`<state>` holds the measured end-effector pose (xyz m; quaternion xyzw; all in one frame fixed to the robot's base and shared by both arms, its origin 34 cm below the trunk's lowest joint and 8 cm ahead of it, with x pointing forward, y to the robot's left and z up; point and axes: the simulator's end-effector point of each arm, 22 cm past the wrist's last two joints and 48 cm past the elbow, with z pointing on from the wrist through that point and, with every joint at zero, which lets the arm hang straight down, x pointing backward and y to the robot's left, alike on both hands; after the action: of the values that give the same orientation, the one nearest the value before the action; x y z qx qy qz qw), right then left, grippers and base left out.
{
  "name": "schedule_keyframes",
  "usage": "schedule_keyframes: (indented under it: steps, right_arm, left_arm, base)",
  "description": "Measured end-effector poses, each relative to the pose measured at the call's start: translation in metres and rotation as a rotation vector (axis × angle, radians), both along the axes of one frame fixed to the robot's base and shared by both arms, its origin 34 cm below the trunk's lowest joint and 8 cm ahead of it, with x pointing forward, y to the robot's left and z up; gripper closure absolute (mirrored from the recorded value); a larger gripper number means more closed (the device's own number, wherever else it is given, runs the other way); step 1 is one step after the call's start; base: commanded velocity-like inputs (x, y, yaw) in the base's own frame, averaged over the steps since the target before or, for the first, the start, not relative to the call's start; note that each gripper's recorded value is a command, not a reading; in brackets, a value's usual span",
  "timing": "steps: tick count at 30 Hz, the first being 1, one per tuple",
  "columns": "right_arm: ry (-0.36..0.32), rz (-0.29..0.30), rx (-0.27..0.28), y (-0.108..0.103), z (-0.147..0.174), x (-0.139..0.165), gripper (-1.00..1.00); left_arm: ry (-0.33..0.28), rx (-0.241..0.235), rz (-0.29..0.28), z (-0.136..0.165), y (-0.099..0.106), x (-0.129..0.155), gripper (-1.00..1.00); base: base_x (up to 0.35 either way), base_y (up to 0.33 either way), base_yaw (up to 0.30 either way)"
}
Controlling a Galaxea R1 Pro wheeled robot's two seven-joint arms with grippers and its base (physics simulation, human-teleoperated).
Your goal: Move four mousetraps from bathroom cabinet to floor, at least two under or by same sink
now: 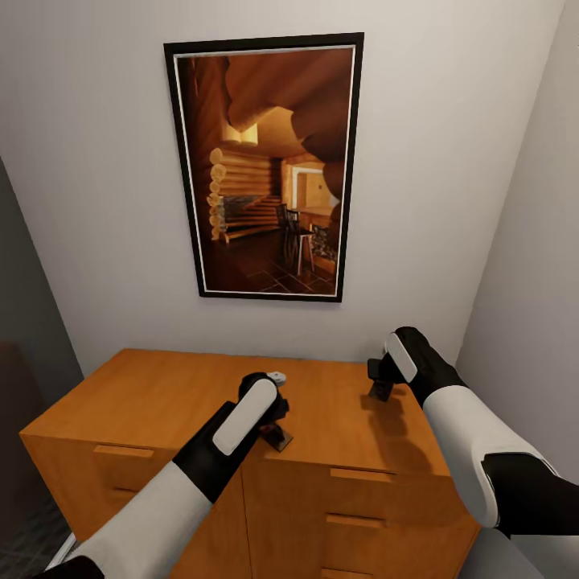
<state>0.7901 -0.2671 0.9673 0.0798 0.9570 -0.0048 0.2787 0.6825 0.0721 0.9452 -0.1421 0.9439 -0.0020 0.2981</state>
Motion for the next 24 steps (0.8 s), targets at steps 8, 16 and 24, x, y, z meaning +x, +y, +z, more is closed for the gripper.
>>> schedule_keyframes:
  steps: [8, 16, 24]
  right_arm:
    - [0.0, -0.001, 0.0, -0.0004, 0.0, 0.0, 1.0]
    - [0.0, 0.0, 0.0, -0.0001, 0.0, 0.0, 1.0]
    - [0.0, -0.001, -0.001, -0.0008, 0.0, 0.0, 1.0]
  left_arm:
    - [-0.005, -0.039, -0.033, -0.0014, -0.0094, 0.012, -1.0]
    - [-0.009, -0.047, -0.036, -0.0002, -0.0111, 0.0133, -1.0]
    - [-0.006, -0.045, -0.028, -0.0025, -0.0095, 0.0134, -1.0]
  base:
    - [0.0, 0.0, 0.0]
    - [0.0, 0.0, 0.0]
    - [0.0, 0.0, 0.0]
